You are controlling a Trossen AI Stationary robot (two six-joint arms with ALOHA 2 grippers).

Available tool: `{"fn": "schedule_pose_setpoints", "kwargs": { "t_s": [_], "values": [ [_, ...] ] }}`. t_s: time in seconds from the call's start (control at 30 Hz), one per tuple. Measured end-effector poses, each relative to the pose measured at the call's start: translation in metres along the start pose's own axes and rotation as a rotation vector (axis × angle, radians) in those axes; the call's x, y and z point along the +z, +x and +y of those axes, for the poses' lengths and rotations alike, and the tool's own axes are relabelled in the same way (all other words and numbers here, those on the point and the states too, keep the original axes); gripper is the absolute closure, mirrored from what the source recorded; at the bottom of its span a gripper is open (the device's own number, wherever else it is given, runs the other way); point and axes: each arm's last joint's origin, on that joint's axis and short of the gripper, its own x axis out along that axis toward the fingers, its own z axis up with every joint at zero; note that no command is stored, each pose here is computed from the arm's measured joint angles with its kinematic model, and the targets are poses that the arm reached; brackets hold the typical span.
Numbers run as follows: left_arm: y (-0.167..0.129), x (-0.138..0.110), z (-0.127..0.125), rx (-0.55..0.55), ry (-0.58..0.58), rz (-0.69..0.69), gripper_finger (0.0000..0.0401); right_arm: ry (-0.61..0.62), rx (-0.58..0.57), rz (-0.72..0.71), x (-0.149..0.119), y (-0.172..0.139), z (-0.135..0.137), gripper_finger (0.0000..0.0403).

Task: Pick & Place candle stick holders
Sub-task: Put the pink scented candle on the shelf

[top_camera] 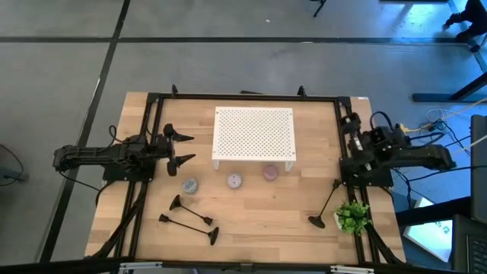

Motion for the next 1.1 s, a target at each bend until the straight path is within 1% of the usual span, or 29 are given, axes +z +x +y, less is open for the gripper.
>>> {"fn": "schedule_pose_setpoints", "kwargs": {
  "t_s": [0.13,0.23,0.33,0.47,0.6,0.7,0.77,0.83,0.93,1.0,1.03,1.1],
  "values": [
    [0.0,0.0,0.0,-0.001,0.0,0.0,0.0079,0.027,0.012,0.091,-0.011,0.019,-0.004,0.0106],
    [0.0,0.0,0.0,0.0,0.0,0.0,0.0079,0.032,0.01,0.176,-0.025,0.029,-0.006,0.0106],
    [0.0,0.0,0.0,0.0,0.0,0.0,0.0079,0.056,0.022,0.23,-0.033,0.04,-0.007,0.0106],
    [0.0,0.0,0.0,0.0,0.0,0.0,0.0079,0.127,0.157,0.401,-0.042,0.057,-0.002,0.0106],
    [0.0,0.0,0.0,-0.001,0.0,-0.001,0.0079,0.156,0.22,0.599,-0.05,0.073,0.01,0.0106],
    [0.0,0.0,0.0,0.0,0.0,0.0,0.0079,0.105,0.183,0.733,-0.06,0.081,0.022,0.0106],
    [0.0,0.0,0.0,0.0,0.0,0.0,0.0079,0.033,0.128,0.8,-0.07,0.084,0.031,0.0106],
    [0.0,0.0,0.0,-0.001,0.0,0.0,0.0079,-0.05,0.095,0.846,-0.081,0.087,0.043,0.0106],
    [0.0,0.0,0.0,-0.001,0.0,0.0,0.0079,-0.158,0.086,0.871,-0.094,0.094,0.06,0.0106],
    [0.0,0.0,0.0,0.0,0.0,0.0,0.0079,-0.159,0.061,0.859,-0.098,0.101,0.072,0.0106],
    [0.0,0.0,0.0,-0.001,0.0,0.0,0.0079,-0.119,0.024,0.857,-0.099,0.106,0.079,0.0106],
    [0.0,0.0,0.0,0.0,0.0,-0.001,0.0079,0.012,-0.098,0.858,-0.098,0.114,0.09,0.0106]
  ]
}}
